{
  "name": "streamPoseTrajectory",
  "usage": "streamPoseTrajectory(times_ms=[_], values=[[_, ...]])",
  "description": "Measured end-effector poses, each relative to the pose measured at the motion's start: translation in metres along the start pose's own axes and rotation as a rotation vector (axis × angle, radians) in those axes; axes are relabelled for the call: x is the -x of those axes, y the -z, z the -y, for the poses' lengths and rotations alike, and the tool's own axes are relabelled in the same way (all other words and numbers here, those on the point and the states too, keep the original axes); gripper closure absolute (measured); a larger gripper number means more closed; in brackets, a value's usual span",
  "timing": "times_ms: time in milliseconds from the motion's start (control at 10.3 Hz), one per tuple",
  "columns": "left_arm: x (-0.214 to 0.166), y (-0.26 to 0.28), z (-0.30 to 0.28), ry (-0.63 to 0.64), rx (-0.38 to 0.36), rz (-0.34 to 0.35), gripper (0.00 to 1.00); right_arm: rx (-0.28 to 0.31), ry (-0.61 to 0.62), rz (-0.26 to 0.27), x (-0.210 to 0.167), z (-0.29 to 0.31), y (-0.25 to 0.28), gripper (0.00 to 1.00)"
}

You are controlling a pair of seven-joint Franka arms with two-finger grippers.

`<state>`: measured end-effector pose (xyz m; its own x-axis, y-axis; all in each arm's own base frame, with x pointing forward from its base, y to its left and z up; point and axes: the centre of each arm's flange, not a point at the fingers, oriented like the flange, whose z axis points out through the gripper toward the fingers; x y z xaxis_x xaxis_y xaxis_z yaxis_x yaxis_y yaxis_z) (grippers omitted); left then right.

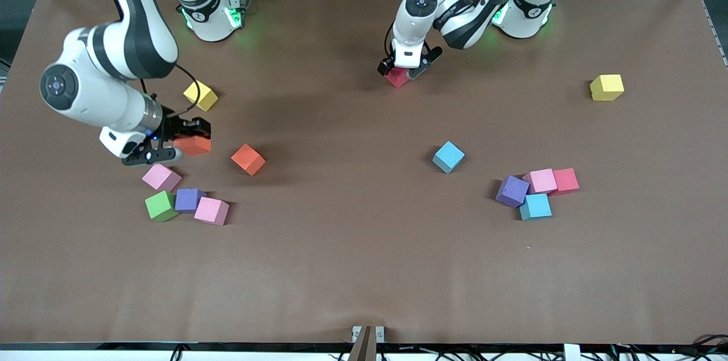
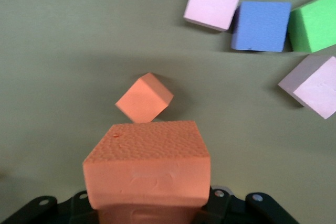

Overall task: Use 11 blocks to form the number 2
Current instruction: 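Lift the orange cube with the right gripper while the left gripper lifts magenta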

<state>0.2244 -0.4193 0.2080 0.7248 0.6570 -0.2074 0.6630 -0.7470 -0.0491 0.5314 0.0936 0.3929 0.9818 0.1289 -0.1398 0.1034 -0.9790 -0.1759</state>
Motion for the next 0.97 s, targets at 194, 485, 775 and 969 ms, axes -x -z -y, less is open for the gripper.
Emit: streamPoseTrajectory(times_ms=[194, 485, 775, 969], values=[[-0.002, -0.004, 0.002, -0.003, 0.002, 0.001, 0.00, -0.011, -0.004, 0.023, 0.012, 0.016, 0.012, 0.41], [-0.011, -0.010, -0.001, 0.017, 0.020, 0.013, 0.14, -0.012, -0.043, 0.031, 0.036, 0.064, 0.033, 0.41], [-0.010, -0.011, -0.004, 0.003, 0.043, 0.018, 0.41, 0.011, -0.057, 0.043, 0.043, 0.090, 0.025, 0.41], [0.006, -0.005, -0.015, -0.075, 0.074, 0.015, 0.44, 0.029, -0.052, 0.046, 0.046, 0.106, 0.022, 0.41]])
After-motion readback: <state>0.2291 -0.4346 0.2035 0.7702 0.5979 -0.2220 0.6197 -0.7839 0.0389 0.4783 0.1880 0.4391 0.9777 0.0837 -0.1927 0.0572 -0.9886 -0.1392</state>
